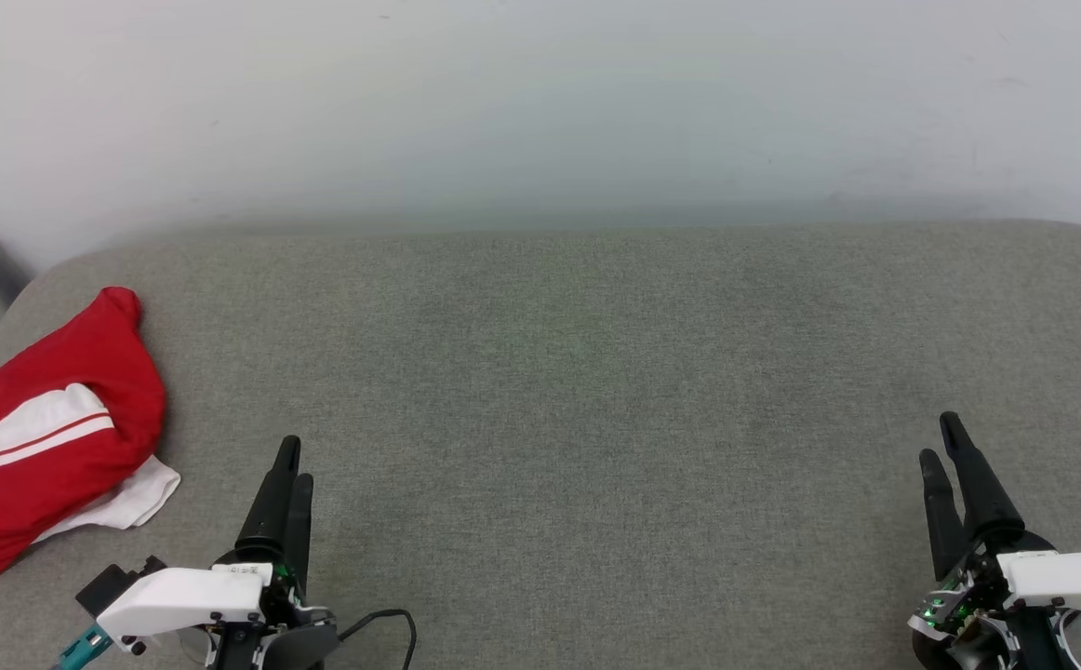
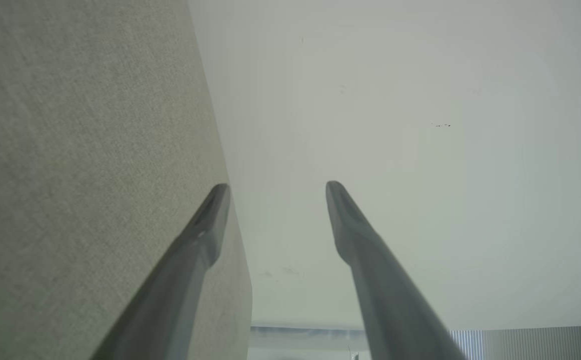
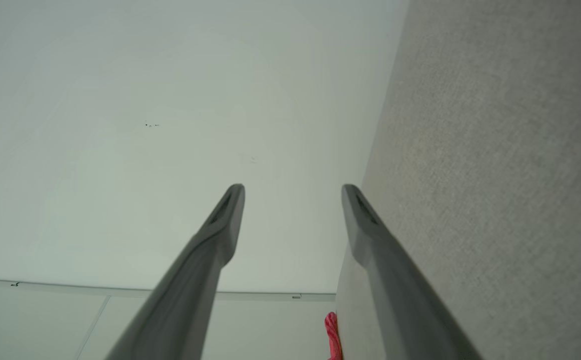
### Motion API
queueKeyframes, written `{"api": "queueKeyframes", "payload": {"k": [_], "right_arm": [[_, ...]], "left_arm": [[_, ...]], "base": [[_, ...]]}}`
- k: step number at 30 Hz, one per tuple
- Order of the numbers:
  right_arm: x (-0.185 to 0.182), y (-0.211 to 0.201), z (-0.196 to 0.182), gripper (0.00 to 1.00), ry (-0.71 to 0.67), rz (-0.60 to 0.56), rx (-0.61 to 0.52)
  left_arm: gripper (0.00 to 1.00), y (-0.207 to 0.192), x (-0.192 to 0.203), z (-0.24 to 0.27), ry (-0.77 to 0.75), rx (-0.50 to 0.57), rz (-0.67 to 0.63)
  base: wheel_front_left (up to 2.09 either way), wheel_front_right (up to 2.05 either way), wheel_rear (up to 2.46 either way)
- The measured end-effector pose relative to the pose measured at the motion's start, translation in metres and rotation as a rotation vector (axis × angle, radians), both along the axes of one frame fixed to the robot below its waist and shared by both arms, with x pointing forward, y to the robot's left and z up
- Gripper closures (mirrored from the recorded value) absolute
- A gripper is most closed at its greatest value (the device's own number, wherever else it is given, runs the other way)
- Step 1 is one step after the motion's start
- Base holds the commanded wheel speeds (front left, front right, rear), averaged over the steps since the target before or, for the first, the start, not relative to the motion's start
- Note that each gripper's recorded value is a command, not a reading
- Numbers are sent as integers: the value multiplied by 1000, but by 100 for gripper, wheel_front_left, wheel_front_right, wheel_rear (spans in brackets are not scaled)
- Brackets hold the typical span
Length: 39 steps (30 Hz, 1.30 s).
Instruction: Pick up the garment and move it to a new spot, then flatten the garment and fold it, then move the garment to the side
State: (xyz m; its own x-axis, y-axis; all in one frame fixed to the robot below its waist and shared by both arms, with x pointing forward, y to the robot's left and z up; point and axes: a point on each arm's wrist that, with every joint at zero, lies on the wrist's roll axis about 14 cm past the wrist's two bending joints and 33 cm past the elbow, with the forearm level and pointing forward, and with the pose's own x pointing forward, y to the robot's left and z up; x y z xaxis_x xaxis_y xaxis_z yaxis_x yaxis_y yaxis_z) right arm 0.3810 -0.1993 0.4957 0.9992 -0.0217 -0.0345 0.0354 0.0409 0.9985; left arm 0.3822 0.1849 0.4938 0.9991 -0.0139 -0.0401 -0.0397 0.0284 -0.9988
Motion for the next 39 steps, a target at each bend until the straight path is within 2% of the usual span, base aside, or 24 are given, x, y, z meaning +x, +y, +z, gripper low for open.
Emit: {"api": "queueKeyframes", "payload": {"k": [4,10,26,39], "right_arm": [[1,1,3,0,-8,2,-57],[3,3,10,0,-25,13,-191],[6,15,26,0,-78,55,-604],[6,27,39,0,-122,111,-885]], "left_arm": [[0,-3,1,5,-15,48,-5],[0,-3,2,9,-28,179,-2],[0,-6,3,29,-96,605,0],[0,-6,2,30,-98,910,-6]], "base": [[0,0,0],[0,0,0],[0,0,0],[0,0,0]]}}
